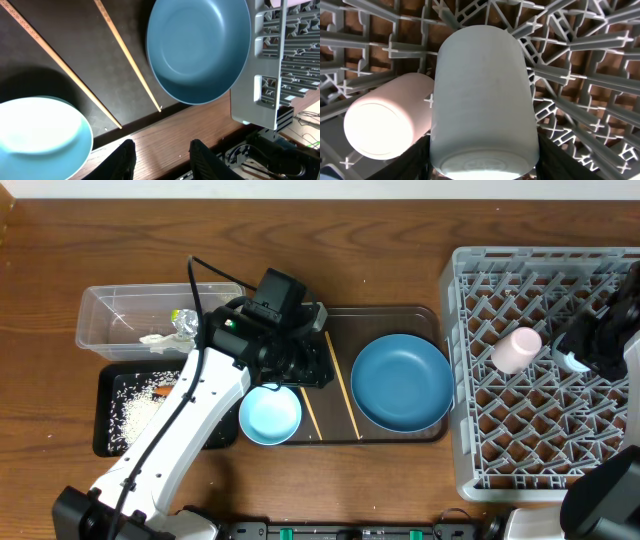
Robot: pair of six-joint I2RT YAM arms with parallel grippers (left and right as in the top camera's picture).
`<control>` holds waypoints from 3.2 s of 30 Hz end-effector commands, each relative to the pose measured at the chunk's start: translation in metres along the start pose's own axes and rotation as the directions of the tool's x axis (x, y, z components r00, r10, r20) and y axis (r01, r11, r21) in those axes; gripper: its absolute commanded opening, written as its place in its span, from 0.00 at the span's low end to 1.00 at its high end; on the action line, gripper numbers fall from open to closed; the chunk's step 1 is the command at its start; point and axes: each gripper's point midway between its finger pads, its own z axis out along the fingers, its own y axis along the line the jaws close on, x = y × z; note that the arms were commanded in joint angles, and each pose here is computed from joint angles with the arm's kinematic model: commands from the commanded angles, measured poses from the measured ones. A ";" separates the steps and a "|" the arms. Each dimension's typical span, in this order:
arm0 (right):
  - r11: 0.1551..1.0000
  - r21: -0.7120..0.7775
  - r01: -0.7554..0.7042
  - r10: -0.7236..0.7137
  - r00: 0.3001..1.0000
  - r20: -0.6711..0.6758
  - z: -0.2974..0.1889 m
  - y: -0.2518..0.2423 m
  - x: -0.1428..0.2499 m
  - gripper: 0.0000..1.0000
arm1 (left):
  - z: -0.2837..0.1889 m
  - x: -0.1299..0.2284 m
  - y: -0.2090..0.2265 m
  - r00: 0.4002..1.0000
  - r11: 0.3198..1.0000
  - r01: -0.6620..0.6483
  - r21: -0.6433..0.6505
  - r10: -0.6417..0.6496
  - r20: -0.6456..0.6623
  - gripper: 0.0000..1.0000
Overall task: Sort waste into correct bins and load items into the dishwasher rack
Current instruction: 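Lower the cyan cup into the dish rack beside the pink cup, then move the left gripper down to the light-blue bowl and grasp it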
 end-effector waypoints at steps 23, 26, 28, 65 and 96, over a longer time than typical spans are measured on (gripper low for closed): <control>0.950 -0.313 0.021 -0.052 0.994 -0.092 -0.097 0.047 0.010 0.99 | -0.002 0.009 0.032 0.998 0.982 0.067 -0.178 -0.069 -0.005 0.45; 0.936 -0.352 0.010 -0.057 0.991 -0.122 -0.100 0.053 0.017 0.99 | -0.003 0.008 0.039 0.995 0.973 0.094 -0.213 -0.094 0.011 0.45; 0.936 -0.351 0.010 -0.056 0.991 -0.123 -0.100 0.053 0.017 0.99 | -0.003 0.008 0.038 0.990 0.968 0.138 -0.211 -0.136 0.022 0.45; 0.936 -0.351 0.010 -0.056 0.991 -0.122 -0.100 0.053 0.017 0.99 | 0.001 0.032 0.131 0.950 0.773 0.306 -0.555 -0.289 0.120 0.59; 0.936 -0.351 0.010 -0.056 0.991 -0.122 -0.100 0.053 0.017 0.99 | 0.061 0.085 0.165 0.915 0.806 0.354 -0.474 -0.403 -0.003 0.34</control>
